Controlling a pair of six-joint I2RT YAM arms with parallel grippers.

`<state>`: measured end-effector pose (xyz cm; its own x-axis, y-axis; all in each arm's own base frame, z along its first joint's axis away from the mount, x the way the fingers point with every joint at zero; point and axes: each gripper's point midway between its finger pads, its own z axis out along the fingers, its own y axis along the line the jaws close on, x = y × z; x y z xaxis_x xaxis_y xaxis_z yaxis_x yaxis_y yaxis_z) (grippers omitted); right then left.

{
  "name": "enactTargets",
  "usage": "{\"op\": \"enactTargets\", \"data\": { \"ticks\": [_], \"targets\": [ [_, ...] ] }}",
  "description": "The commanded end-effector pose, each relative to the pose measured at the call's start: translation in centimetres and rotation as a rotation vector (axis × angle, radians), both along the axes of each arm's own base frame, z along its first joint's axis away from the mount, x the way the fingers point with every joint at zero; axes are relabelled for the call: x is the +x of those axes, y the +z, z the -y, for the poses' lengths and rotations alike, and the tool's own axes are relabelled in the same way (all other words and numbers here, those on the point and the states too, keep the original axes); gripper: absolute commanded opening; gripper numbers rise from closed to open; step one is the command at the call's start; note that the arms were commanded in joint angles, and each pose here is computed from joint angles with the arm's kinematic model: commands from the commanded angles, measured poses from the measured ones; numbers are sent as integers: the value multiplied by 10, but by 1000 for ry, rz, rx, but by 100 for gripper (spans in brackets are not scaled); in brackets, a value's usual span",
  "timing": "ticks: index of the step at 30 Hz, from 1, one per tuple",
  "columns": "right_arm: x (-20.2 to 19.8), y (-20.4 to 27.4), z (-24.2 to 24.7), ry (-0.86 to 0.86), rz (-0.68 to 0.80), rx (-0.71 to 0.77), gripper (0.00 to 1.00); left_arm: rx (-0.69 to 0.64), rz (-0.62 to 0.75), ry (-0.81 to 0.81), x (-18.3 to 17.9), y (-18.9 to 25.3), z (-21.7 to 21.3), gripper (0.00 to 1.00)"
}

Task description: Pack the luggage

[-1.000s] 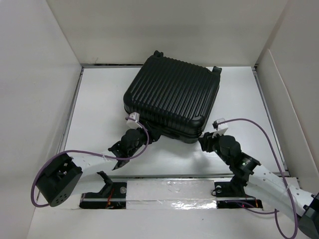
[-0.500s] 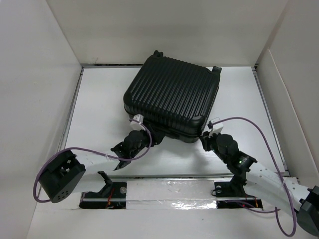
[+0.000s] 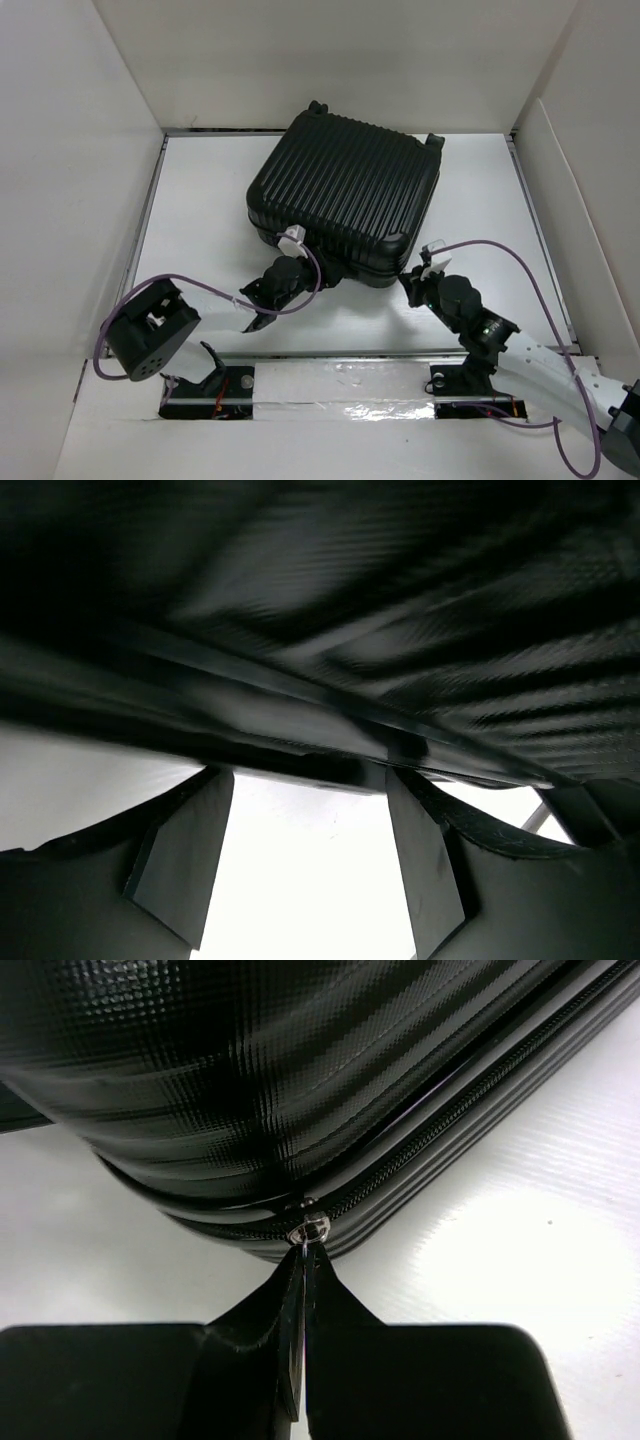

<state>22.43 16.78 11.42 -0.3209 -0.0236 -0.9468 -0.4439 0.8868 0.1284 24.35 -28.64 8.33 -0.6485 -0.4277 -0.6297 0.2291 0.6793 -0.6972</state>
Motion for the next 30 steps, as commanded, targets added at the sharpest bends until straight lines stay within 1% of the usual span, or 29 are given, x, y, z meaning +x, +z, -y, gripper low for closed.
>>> {"op": "enactTargets", "data": {
  "ticks": [1, 3, 6, 9, 10, 13, 17, 18, 19, 20, 21, 22, 23, 24, 25, 26, 27, 28, 29, 30],
  "targets": [
    [-20, 17, -24, 104, -30, 117, 0, -95, 96, -60, 7, 37, 31, 60],
    [-31, 12, -30, 137, -78, 115, 0, -99, 105, -53, 15, 39, 38, 60],
    [-53, -1, -44, 240, -185, 68, 0, -123, 124, -29, 22, 46, 44, 60],
    [-70, -8, -60, 327, -232, 38, 0, -129, 137, -11, 29, 52, 48, 60],
    [-73, -9, -63, 344, -243, 24, 0, -128, 139, -4, 31, 53, 48, 59],
    [-79, 11, -81, 397, -213, 21, 0, -134, 143, -11, 34, 56, 54, 59],
    [-60, 37, -103, 367, -132, 77, 0, -148, 135, -47, 34, 58, 65, 59],
    [-53, 42, -106, 328, -127, 104, 0, -154, 134, -52, 34, 58, 67, 59],
    [-34, 51, -103, 229, -79, 135, 0, -156, 132, -56, 33, 57, 67, 58],
    [-26, 44, -105, 181, -83, 137, 0, -158, 132, -70, 28, 57, 71, 58],
    [-18, 45, -108, 144, -72, 170, 0, -153, 130, -70, 28, 55, 71, 57],
    [-9, 58, -114, 118, -20, 238, 0, -153, 130, -78, 27, 55, 72, 57],
    [-2, 47, -118, 95, -23, 226, 0, -150, 124, -81, 25, 52, 70, 57],
    [3, 49, -124, 90, -11, 240, 0, -151, 127, -81, 24, 53, 69, 57],
    [8, 64, -134, 93, 13, 279, 0, -150, 127, -84, 23, 52, 68, 57],
    [12, 54, -142, 101, -2, 253, 0, -141, 130, -87, 20, 51, 64, 57],
    [14, 57, -149, 111, 1, 255, 0, -136, 130, -89, 18, 50, 62, 57],
    [18, 71, -160, 124, 20, 285, 0, -131, 131, -85, 17, 48, 59, 57],
    [20, 71, -165, 131, 27, 287, 0, -119, 124, -88, 13, 43, 54, 57],
    [24, 62, -172, 137, 20, 270, 0, -124, 129, -90, 10, 47, 51, 57]
  ]
}}
